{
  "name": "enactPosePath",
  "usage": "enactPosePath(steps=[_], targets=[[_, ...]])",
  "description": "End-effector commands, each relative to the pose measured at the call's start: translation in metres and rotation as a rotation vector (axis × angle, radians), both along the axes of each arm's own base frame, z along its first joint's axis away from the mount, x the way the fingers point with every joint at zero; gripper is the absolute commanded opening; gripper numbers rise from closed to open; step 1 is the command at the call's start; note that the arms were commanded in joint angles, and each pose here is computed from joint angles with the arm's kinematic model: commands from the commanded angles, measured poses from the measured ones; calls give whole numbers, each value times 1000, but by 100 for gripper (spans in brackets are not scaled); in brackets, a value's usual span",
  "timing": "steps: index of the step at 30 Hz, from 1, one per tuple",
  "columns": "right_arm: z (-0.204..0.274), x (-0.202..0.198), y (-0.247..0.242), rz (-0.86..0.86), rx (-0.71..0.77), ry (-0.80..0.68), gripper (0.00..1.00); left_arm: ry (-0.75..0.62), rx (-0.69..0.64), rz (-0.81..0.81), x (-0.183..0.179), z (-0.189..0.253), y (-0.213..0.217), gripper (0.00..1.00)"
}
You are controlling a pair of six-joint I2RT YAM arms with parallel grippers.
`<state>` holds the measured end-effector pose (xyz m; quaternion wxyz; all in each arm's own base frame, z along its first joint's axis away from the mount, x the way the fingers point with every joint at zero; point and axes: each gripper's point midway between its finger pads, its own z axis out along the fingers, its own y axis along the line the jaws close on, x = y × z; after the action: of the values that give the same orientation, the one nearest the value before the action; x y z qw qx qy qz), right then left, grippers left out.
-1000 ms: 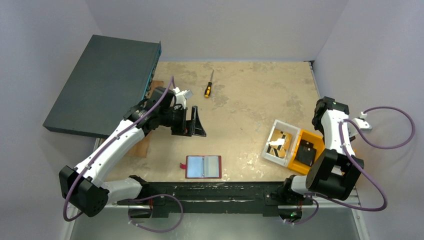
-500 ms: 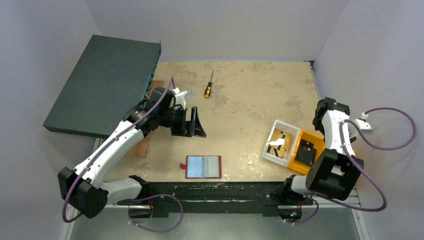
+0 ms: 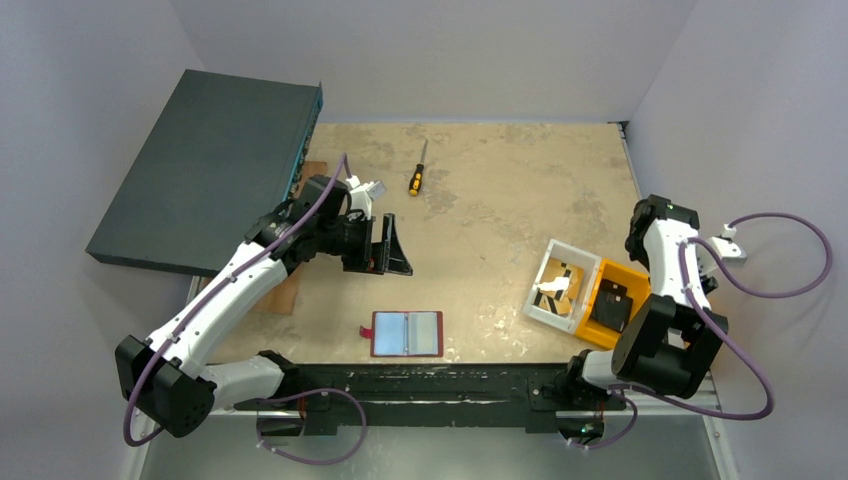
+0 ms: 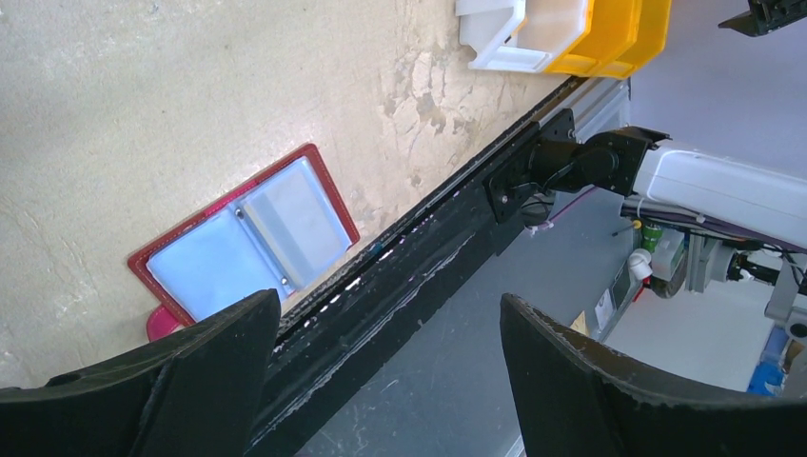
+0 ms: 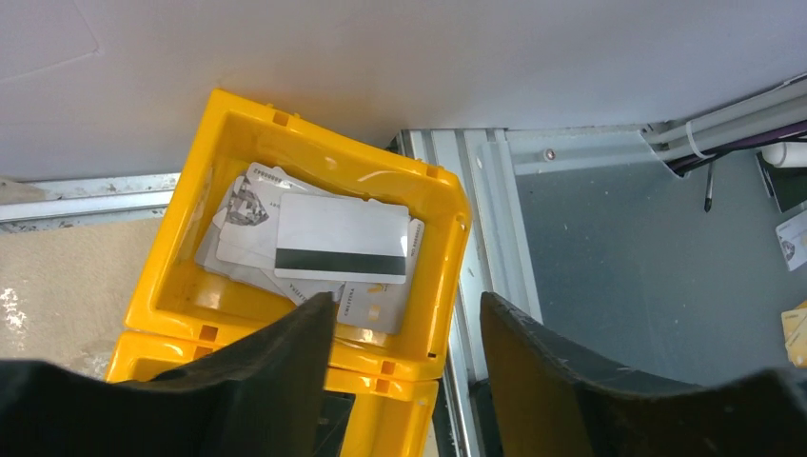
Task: Take the credit cards out of the card holder
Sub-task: Place the credit card in the storage box.
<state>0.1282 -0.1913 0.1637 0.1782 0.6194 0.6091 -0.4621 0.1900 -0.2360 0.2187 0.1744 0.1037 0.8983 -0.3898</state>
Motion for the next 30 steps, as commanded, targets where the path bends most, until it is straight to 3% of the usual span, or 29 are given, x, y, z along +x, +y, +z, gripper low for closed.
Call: enactPosePath(steps=[1, 9, 13, 16, 18, 19, 20, 23, 30], targets=[[13, -1, -5, -10, -37, -10, 61, -30, -25, -24, -3, 5, -2, 85], [10, 6, 0, 55, 9, -52, 64, -23, -26, -22, -3, 1, -4, 85], [4, 16, 8, 119, 63, -144, 63, -22, -24, -20, -3, 0, -4, 85], [1, 45, 25, 273, 149, -280, 63, -20, -20, -16, -2, -2, -4, 85], [5, 68, 39, 396, 172, -400, 76, -19, -18, -14, -1, -3, -5, 85], [8, 77, 47, 439, 179, -466, 76, -16, -17, -12, -1, -3, -5, 85], [12, 83, 53, 510, 181, -483, 98, -15, -14, -10, -1, -5, -4, 86], [17, 97, 74, 616, 206, -527, 99, -14, 1, 3, 1, -9, -3, 86], [3, 123, 135, 853, 298, -440, 99, -12, 91, 27, 0, -33, -5, 86]])
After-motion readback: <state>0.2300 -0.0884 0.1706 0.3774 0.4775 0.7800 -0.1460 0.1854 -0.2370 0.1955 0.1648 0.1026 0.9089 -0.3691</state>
